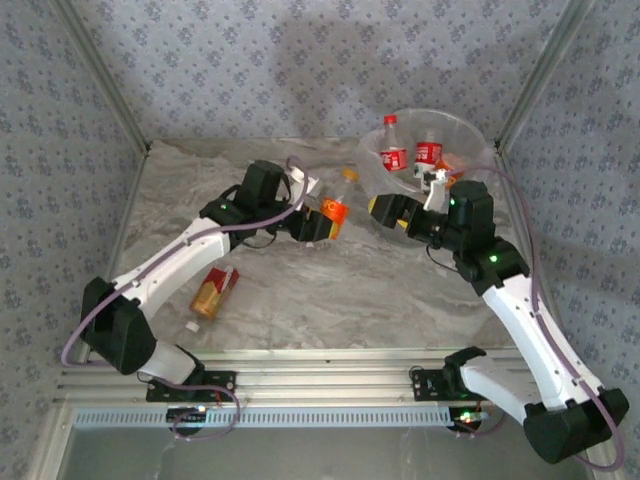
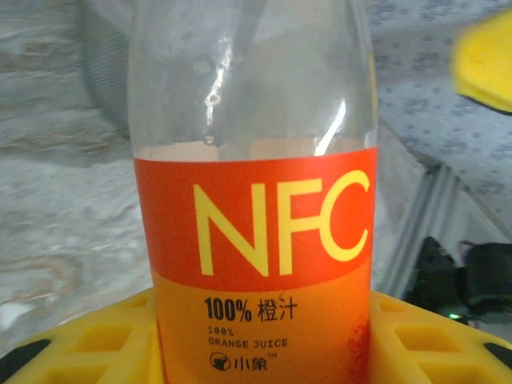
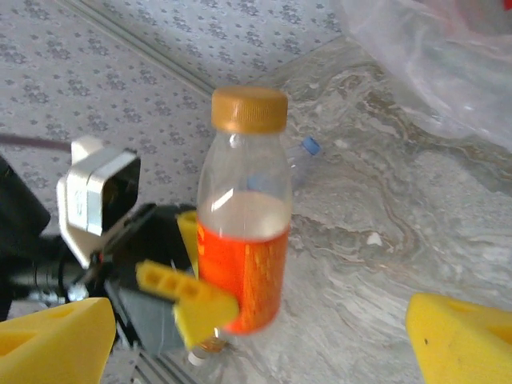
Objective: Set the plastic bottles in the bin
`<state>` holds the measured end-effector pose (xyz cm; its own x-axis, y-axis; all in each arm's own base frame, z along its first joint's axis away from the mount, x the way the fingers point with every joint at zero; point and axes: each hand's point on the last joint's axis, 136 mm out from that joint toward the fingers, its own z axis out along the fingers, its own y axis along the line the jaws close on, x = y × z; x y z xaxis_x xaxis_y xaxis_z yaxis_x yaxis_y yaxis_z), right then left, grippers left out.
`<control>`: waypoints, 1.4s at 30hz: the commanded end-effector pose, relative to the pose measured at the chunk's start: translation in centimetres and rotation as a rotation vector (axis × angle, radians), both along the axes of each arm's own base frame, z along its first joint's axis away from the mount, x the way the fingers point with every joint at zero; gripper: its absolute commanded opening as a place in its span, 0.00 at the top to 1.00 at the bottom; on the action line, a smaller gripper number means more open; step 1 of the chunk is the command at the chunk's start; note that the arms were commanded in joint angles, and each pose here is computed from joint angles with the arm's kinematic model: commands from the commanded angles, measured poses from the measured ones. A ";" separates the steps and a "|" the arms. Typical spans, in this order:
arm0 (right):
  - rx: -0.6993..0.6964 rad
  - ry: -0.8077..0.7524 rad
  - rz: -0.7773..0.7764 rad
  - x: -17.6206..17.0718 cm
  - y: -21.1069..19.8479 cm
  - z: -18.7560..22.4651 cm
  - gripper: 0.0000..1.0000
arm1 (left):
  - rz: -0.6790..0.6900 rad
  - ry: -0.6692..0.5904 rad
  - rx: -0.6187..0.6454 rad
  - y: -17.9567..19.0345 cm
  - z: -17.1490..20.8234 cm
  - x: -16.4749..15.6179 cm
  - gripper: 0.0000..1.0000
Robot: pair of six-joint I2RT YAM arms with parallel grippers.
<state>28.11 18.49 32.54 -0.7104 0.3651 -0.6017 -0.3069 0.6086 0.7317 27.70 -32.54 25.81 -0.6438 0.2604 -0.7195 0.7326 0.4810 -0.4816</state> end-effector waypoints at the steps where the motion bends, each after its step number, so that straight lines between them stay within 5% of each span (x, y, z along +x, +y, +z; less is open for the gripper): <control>1: 0.072 -0.057 0.052 0.2 1.7 2.9 0.04 | -0.070 -0.056 -0.126 -1.4 3.3 -1.6 0.54; 17: 0.032 -0.016 0.130 1.3 5.6 1.4 0.09 | -0.163 -0.102 -0.171 -2.5 5.3 -5.0 0.53; 31: 0.041 -0.025 0.151 0.9 6.2 1.9 0.35 | -0.163 -0.108 -0.160 -2.5 5.3 -5.1 0.48; 42: -0.058 -0.114 0.026 0.8 2.0 5.1 0.40 | -0.163 -0.167 -0.186 -1.5 7.5 -5.9 0.08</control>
